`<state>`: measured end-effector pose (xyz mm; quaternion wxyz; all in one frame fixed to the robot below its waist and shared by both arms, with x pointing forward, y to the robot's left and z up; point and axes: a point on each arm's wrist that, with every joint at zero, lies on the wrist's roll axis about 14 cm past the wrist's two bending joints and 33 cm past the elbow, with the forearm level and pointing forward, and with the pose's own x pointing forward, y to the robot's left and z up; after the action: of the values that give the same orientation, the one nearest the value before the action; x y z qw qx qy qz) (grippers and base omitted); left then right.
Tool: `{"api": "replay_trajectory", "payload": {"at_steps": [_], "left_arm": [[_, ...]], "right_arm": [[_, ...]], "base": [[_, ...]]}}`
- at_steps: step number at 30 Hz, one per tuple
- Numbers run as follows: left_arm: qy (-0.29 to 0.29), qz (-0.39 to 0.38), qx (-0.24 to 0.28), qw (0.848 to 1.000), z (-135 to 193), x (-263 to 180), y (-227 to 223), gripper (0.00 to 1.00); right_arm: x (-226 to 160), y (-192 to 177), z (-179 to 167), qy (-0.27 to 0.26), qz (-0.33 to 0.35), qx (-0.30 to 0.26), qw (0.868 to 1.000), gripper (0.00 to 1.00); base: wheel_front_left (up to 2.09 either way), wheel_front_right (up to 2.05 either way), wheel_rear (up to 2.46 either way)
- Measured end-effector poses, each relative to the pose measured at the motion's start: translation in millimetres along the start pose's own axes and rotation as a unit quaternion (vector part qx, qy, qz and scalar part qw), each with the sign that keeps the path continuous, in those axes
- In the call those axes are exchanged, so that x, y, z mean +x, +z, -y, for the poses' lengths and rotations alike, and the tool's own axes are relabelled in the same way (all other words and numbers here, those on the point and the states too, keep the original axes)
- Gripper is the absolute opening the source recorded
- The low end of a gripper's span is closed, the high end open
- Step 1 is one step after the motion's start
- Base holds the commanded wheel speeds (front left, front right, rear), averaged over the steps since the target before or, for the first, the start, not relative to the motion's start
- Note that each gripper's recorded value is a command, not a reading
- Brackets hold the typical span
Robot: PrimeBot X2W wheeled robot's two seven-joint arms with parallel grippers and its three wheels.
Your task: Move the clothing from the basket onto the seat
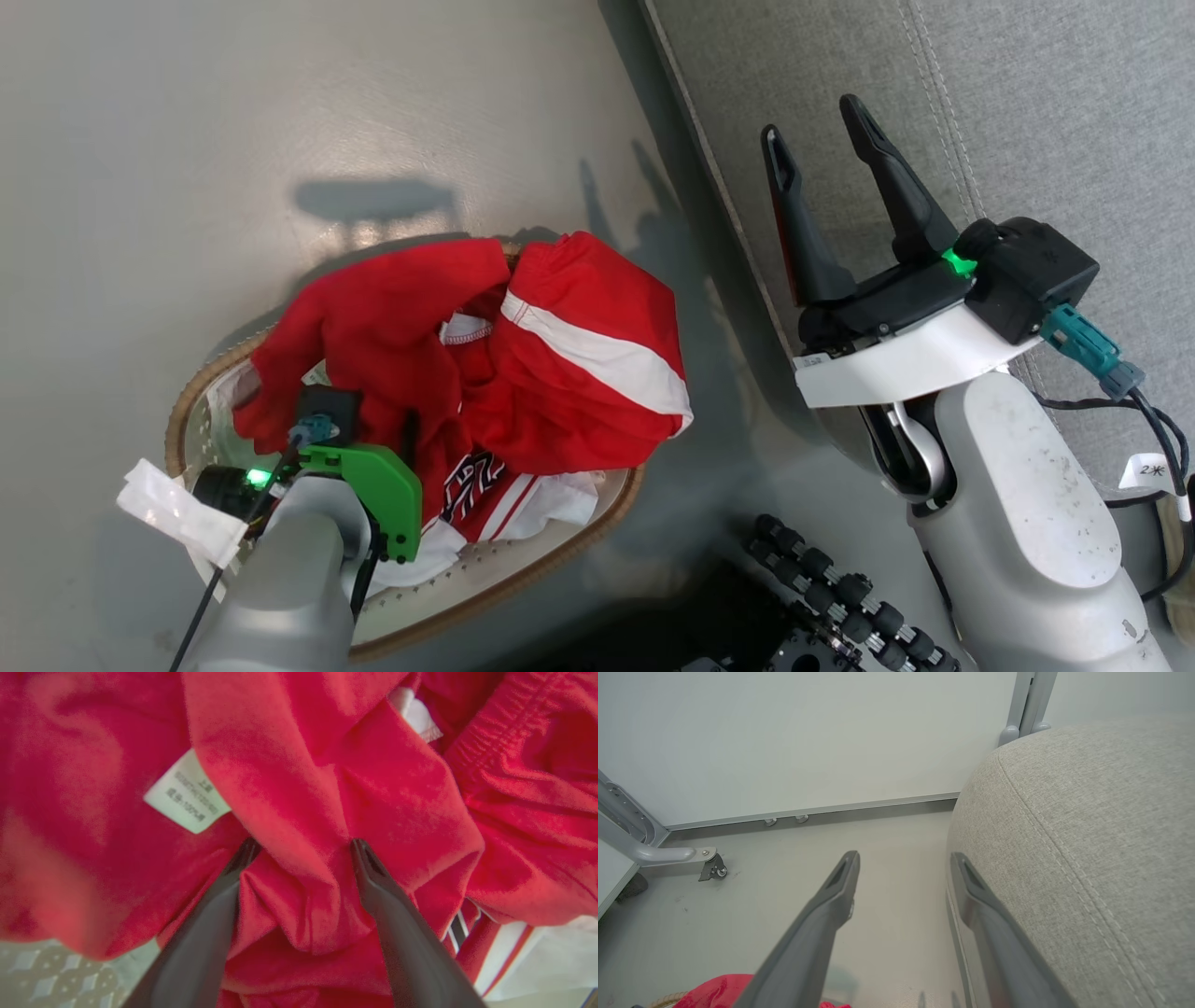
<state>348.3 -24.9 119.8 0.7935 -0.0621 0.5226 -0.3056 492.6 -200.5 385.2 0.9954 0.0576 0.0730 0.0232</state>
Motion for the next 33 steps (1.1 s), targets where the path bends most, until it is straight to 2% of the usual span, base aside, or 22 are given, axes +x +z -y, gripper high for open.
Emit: {"api": "replay_trajectory", "payload": {"at_steps": [3,4,5,6,7,14,33], "left_arm": [[-0.015,-0.037,0.002,0.999,10,3,-16,1.00],[-0.020,-0.045,0.004,0.999,13,4,-20,0.75],[-0.023,-0.051,0.004,0.998,15,4,-22,0.45],[-0.024,-0.057,0.003,0.998,16,4,-24,0.03],[-0.026,-0.060,0.002,0.998,17,3,-25,0.00],[-0.033,-0.063,-0.001,0.997,24,-2,-24,0.00],[-0.036,0.072,0.012,0.997,51,-62,35,0.00]], "right_arm": [[1,-3,0,0.000,-0.003,0.002,1.000,1.00],[1,-4,1,-0.001,-0.005,0.002,1.000,1.00],[1,-5,1,-0.001,-0.006,0.002,1.000,1.00],[1,-5,1,0.000,-0.006,0.002,1.000,1.00],[1,-5,0,0.000,-0.006,0.002,1.000,1.00],[2,-3,-3,0.004,-0.002,0.004,1.000,1.00],[-27,47,-17,0.009,0.042,0.009,0.999,1.00]], "base": [[0.00,0.00,0.00],[0.00,0.00,0.00],[0.00,0.00,0.00],[0.00,0.00,0.00],[0.00,0.00,0.00],[0.00,0.00,0.00],[0.00,0.00,0.00]]}}
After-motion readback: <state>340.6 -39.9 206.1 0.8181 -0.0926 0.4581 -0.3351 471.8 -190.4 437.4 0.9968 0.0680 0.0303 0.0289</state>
